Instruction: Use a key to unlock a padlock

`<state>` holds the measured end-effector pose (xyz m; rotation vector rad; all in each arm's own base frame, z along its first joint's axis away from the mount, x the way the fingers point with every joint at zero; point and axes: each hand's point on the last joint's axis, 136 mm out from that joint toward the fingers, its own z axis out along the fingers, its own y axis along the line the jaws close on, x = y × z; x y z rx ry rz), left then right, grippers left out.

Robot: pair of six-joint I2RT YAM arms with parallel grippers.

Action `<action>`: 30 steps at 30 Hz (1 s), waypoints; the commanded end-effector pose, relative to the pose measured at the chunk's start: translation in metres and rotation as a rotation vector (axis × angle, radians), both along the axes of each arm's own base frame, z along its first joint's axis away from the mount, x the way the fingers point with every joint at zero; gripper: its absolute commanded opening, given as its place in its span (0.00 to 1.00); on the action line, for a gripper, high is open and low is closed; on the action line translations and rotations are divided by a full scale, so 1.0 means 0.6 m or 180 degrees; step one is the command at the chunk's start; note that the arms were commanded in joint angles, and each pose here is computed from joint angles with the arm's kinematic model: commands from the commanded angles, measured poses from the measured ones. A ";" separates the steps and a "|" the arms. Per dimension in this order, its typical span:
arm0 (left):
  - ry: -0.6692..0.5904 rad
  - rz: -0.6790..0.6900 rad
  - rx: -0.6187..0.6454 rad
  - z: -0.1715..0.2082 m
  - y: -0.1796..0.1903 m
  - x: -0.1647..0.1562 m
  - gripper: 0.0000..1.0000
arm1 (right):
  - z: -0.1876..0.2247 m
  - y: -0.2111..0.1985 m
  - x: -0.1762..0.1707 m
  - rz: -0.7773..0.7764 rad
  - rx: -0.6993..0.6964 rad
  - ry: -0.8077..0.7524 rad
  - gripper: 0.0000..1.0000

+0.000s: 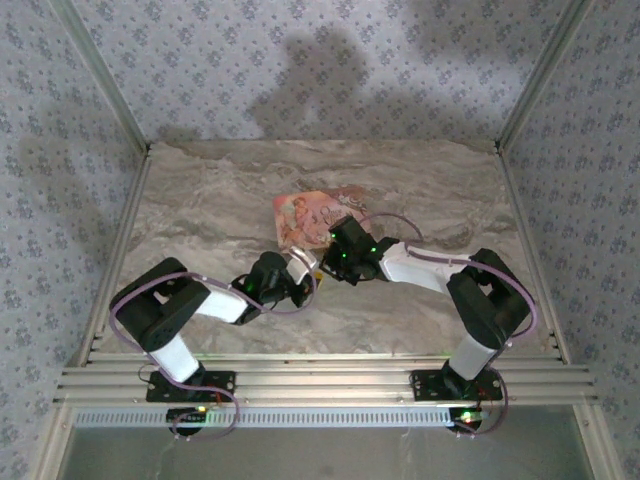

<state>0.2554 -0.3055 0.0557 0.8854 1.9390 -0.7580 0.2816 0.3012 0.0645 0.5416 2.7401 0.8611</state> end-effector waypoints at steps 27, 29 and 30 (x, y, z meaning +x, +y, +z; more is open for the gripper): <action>-0.0283 0.0542 -0.0244 0.116 0.081 -0.013 0.60 | 0.045 -0.064 0.014 -0.0535 0.0009 -0.0437 0.00; -0.0320 0.0600 -0.0251 0.121 0.096 -0.018 0.61 | 0.053 -0.060 0.021 -0.0560 0.0032 -0.0501 0.00; -0.0326 0.0633 -0.0247 0.122 0.103 -0.019 0.61 | 0.056 -0.059 0.023 -0.0564 0.0032 -0.0519 0.00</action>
